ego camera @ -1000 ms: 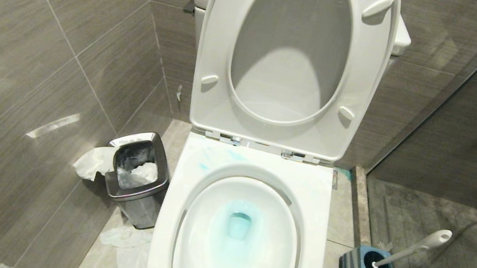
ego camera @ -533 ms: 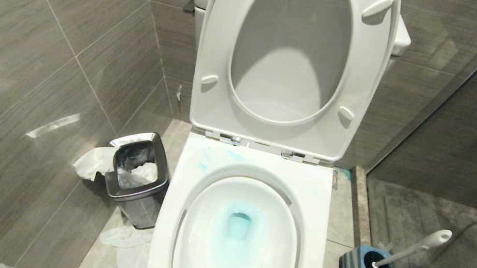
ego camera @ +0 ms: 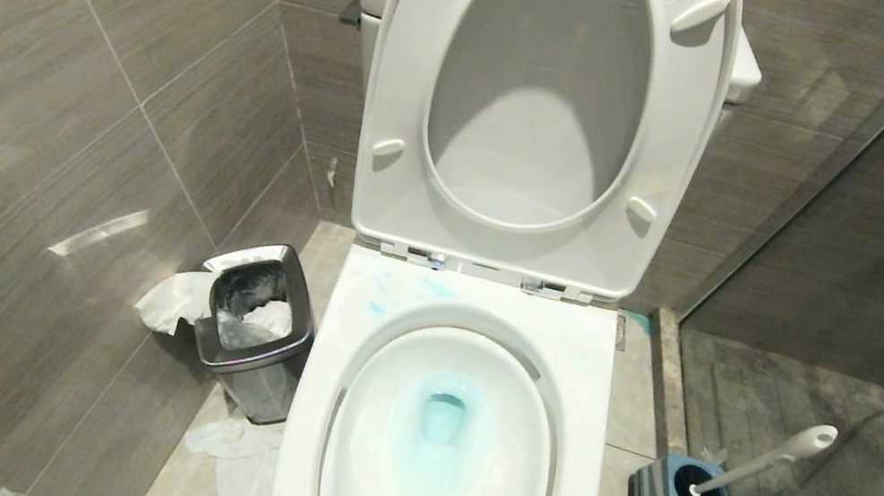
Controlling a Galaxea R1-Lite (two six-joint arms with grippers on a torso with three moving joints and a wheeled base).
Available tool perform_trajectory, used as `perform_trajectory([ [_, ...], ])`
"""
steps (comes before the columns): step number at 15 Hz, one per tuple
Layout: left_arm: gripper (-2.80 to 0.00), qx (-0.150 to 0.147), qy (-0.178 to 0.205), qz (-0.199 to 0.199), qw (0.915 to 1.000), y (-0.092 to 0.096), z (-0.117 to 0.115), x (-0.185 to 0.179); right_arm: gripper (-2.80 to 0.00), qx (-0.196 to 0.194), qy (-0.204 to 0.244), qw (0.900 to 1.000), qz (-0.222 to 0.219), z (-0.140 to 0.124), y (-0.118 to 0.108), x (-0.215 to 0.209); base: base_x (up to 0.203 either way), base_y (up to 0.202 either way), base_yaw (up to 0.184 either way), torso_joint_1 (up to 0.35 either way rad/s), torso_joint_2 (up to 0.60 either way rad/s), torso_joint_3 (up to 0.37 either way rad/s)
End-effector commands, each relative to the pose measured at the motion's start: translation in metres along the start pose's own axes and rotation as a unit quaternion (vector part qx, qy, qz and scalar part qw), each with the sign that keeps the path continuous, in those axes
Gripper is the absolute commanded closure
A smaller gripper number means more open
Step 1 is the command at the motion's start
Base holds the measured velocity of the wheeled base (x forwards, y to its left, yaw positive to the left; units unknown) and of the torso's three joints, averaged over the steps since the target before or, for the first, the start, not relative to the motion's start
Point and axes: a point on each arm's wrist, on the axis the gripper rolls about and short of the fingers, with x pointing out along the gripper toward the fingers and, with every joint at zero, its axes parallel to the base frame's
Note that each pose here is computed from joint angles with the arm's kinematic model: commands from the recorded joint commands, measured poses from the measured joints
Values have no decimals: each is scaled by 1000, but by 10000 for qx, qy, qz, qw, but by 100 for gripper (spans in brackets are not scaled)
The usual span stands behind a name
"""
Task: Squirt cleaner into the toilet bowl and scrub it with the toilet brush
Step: Flush the toilet
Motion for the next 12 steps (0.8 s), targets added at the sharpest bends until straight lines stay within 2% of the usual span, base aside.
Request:
perform_trajectory([
  [1, 0, 0, 1, -2, 10000, 0, 0, 0, 0, -30, -528, 9986, 35, 31, -1, -23, 0, 0, 0, 0, 0, 0],
  [6, 0, 0, 1, -2, 10000, 0, 0, 0, 0, 183, -551, 9974, 429, 81, -1, -71, 0, 0, 0, 0, 0, 0],
  [12, 0, 0, 1, -2, 10000, 0, 0, 0, 0, 219, -1165, 9901, 751, 101, -1, -136, 0, 0, 0, 0, 0, 0],
])
